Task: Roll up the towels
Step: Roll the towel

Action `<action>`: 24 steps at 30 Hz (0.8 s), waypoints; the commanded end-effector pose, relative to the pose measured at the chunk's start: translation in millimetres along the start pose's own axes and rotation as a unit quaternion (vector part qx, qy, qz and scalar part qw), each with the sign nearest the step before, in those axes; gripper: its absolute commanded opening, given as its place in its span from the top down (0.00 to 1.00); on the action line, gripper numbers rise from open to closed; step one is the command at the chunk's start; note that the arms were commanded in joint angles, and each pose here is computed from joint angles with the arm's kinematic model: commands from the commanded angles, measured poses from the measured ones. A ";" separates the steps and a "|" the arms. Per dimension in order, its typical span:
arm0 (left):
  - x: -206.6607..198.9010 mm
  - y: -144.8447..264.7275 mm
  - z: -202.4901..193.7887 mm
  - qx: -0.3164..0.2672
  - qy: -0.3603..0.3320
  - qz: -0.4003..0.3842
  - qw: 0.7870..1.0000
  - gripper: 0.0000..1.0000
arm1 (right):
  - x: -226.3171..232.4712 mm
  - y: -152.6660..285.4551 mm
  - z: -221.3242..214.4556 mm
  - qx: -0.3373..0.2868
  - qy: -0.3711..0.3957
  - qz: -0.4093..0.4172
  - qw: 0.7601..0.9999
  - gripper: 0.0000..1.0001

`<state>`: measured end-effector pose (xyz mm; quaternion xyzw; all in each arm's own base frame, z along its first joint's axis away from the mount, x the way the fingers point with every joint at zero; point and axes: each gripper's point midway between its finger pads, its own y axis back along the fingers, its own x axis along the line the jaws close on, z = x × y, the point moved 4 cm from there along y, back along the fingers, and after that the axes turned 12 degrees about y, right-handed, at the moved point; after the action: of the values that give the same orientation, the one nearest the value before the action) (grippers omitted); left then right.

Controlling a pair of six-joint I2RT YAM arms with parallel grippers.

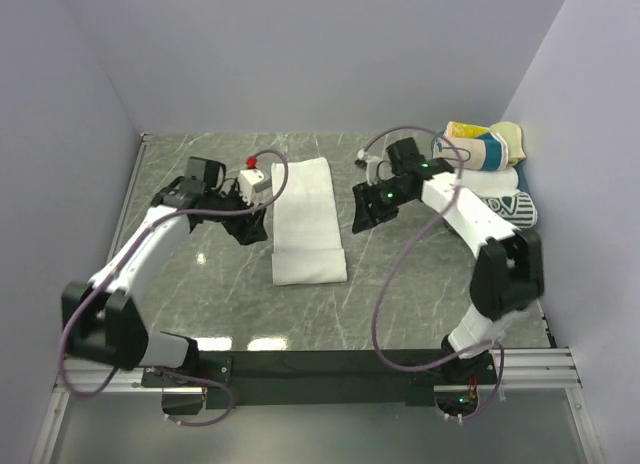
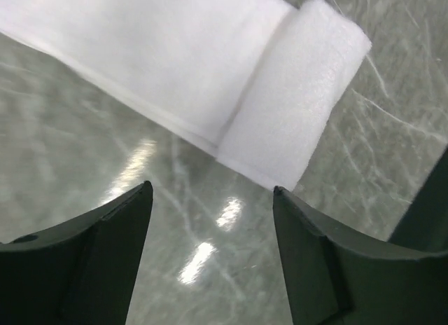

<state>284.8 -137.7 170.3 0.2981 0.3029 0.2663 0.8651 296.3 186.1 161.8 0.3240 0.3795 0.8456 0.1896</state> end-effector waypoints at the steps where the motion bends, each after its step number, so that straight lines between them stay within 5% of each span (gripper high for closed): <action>1: -8.9 46.8 28.2 -0.073 -0.099 0.074 0.990 0.25 | -2.4 36.9 16.5 -0.072 0.061 -0.097 0.991 0.39; 2: -7.3 50.6 29.4 -0.086 -0.119 0.091 0.985 0.21 | 1.8 56.4 33.1 -0.126 0.096 -0.132 0.979 0.13; 3: -5.0 57.1 31.8 -0.100 -0.128 0.114 0.980 0.01 | 0.3 59.1 30.6 -0.140 0.103 -0.150 0.973 0.09; 7: -7.7 68.2 28.6 -0.163 -0.101 0.155 0.969 0.00 | -3.6 75.9 45.1 -0.237 0.099 -0.216 0.942 0.07; 10: -24.2 57.8 3.8 -0.108 -0.188 0.079 0.973 0.01 | -4.8 57.7 40.6 -0.207 0.113 -0.174 0.956 0.06; 14: -30.8 33.4 -26.1 -0.095 -0.251 0.092 0.959 0.07 | 12.9 8.1 30.1 -0.102 0.077 -0.001 0.992 0.26; 18: -55.8 4.2 -56.5 -0.082 -0.358 0.081 0.927 0.13 | 25.6 -24.6 28.8 -0.066 0.020 0.071 0.995 0.38; 24: -70.9 -35.2 -84.9 -0.059 -0.404 0.064 0.910 0.24 | 52.5 -63.1 27.9 -0.042 0.017 0.128 0.991 0.53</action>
<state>174.3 -160.5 110.8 0.3683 -0.0421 0.1760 0.9119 289.0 244.6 122.1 0.3493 0.3419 0.8633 0.1260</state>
